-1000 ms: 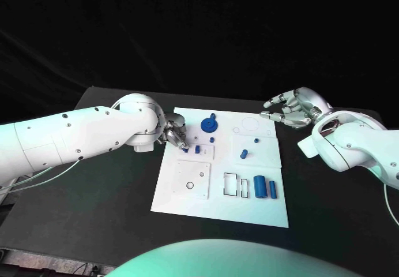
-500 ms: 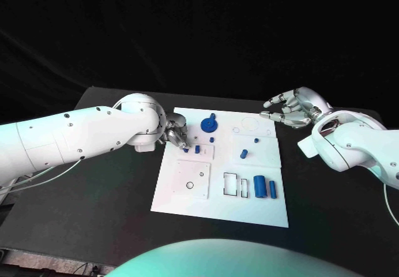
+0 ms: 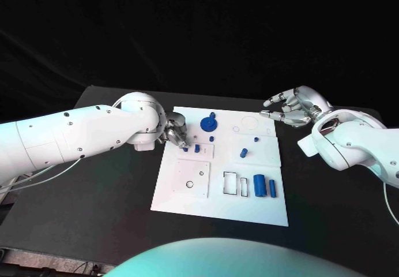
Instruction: Assemble the parts on the task board
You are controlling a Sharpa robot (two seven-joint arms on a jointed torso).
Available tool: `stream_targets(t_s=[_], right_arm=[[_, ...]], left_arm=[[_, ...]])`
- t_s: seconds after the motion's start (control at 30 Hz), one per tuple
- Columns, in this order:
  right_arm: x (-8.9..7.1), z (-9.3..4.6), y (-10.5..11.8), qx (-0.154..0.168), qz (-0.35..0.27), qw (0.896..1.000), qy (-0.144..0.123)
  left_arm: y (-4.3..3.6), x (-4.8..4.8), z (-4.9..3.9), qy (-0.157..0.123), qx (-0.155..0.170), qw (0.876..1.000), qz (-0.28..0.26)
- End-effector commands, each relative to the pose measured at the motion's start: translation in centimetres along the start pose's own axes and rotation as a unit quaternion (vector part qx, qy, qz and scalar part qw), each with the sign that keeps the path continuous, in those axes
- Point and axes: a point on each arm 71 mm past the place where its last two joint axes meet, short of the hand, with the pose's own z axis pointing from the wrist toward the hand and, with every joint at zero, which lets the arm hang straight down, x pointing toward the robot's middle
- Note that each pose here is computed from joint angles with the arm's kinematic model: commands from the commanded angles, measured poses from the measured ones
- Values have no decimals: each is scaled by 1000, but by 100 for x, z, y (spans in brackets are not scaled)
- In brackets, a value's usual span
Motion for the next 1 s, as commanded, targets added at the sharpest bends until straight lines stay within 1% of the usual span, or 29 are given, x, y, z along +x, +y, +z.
stream_targets(t_s=[0.03,0.4,1.0], right_arm=[[14,-1,6,-4,-4,1000,7],[13,0,5,-4,-4,1000,7],[16,1,8,-4,-5,1000,7]], left_arm=[[-5,44,5,19,-1,1000,10],[24,36,6,18,-5,1000,13],[-35,38,21,17,1,1000,9]])
